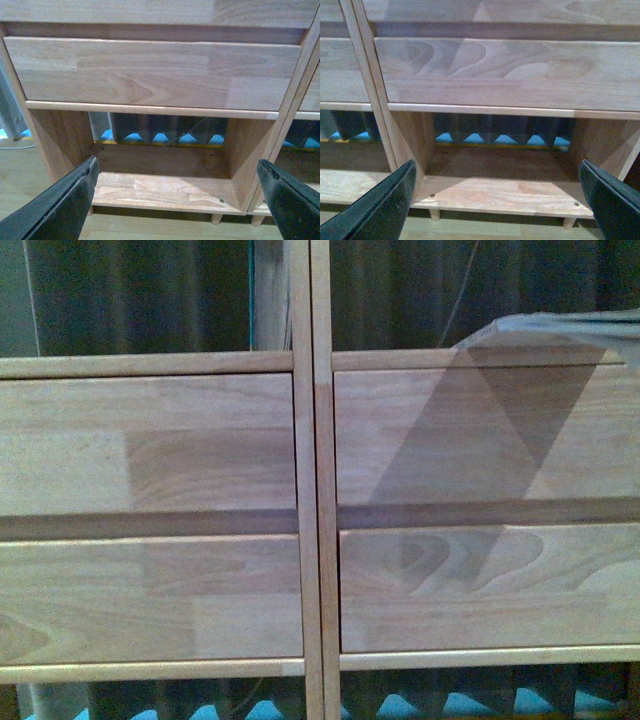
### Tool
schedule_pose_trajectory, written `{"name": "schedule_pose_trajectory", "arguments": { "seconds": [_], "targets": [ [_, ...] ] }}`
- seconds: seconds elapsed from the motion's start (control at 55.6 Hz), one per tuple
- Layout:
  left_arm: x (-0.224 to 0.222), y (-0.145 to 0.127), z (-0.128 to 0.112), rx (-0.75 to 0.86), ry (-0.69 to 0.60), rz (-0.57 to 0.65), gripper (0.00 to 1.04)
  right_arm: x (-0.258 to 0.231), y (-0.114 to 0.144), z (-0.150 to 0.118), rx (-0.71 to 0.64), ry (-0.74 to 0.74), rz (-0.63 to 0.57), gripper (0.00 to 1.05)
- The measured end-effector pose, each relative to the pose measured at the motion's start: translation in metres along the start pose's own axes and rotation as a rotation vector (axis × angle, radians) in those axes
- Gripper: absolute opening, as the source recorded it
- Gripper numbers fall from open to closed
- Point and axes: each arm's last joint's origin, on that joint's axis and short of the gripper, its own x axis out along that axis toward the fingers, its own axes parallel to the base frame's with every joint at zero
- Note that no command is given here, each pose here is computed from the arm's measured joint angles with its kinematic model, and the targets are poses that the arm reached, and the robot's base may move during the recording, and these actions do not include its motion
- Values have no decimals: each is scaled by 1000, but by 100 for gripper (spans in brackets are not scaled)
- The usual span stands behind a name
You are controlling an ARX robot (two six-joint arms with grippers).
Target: Organize books on shelf
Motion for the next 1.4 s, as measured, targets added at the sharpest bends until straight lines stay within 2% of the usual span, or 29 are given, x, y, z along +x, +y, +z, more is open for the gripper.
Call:
{"name": "schedule_pose_trajectory", "arguments": {
  "seconds": [0.234, 0.342, 0.414, 0.504, 0.63, 0.72, 0.828, 1.008, 1.242, 1.404],
  "targets": [
    [0, 0, 0, 0, 0, 0, 97, 0, 0, 0, 2, 0, 0, 98],
    [0, 0, 0, 0, 0, -3, 97, 2, -2, 5, 197, 85, 200, 98],
    [0, 0, 0, 0, 0, 0, 97, 4, -4, 23, 358, 82, 264, 98],
    [0, 0, 0, 0, 0, 0, 97, 14, -2, 58, 465, 8, 307, 98],
    [0, 0, 0, 0, 0, 0, 97, 49, 5, 104, 658, -42, 371, 98],
    [0, 0, 0, 0, 0, 0, 97, 82, 13, 122, 786, -23, 397, 98],
    [0, 0, 0, 0, 0, 0, 97, 133, 21, 132, 1020, 37, 359, 98],
    [0, 0, 0, 0, 0, 0, 97, 188, 33, 121, 1233, 128, 273, 98],
    [0, 0, 0, 0, 0, 0, 97, 225, 38, 133, 1333, 86, 219, 98],
    [0, 0, 0, 0, 0, 0, 97, 240, 31, 138, 1370, 49, 160, 98]
  ]
}}
